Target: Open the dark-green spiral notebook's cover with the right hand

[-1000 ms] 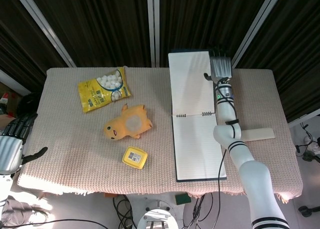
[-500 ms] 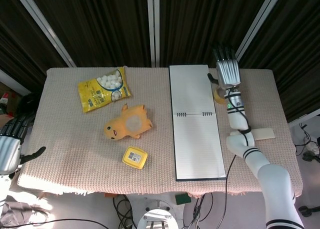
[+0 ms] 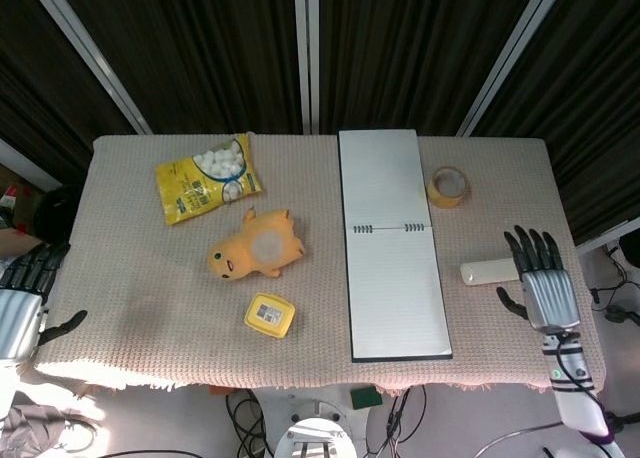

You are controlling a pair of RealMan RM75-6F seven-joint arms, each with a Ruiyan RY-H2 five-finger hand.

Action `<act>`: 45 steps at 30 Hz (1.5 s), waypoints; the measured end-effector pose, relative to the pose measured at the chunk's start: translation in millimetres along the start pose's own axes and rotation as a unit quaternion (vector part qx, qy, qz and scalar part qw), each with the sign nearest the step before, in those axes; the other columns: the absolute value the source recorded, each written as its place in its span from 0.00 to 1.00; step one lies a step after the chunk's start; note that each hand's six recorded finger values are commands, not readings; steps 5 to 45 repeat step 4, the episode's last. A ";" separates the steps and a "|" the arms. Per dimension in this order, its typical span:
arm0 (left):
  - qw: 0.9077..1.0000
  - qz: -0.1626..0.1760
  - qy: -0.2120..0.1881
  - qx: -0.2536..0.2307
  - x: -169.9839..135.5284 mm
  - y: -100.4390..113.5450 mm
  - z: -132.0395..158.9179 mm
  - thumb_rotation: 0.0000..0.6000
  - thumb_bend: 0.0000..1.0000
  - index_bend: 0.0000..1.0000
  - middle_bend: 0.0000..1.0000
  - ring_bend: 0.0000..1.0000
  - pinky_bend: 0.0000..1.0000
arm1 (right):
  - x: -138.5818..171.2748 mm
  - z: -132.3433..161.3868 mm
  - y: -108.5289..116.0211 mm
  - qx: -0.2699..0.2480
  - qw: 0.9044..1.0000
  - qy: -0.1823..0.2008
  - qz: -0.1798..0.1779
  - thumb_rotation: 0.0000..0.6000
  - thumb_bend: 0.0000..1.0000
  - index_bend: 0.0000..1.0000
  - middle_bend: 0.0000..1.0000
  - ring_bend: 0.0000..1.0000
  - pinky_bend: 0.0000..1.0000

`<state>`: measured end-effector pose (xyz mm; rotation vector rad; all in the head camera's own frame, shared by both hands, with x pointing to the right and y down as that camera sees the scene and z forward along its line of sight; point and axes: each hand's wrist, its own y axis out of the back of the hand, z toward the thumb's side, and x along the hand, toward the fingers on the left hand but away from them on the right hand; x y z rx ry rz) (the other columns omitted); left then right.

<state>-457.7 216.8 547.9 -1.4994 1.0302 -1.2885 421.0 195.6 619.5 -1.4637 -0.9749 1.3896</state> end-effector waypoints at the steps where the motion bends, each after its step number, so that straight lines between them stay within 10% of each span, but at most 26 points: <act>1: 1.000 -0.015 0.007 0.003 -4.4 -4.3 -1.6 0.80 0.10 0.05 0.05 0.04 0.15 | 13.5 -9.1 2.7 0.010 1.000 -0.013 0.003 1.00 0.22 0.00 0.00 0.00 0.00; 4: 0.998 -0.052 0.030 0.014 -14.2 -15.4 -7.3 0.73 0.10 0.05 0.04 0.03 0.14 | 37.7 -26.7 8.0 0.025 0.999 -0.037 0.013 1.00 0.22 0.00 0.00 0.00 0.00; 45: 0.998 -0.052 0.030 0.014 -14.2 -15.4 -7.3 0.73 0.10 0.05 0.04 0.03 0.14 | 37.7 -26.7 8.0 0.025 0.999 -0.037 0.013 1.00 0.22 0.00 0.00 0.00 0.00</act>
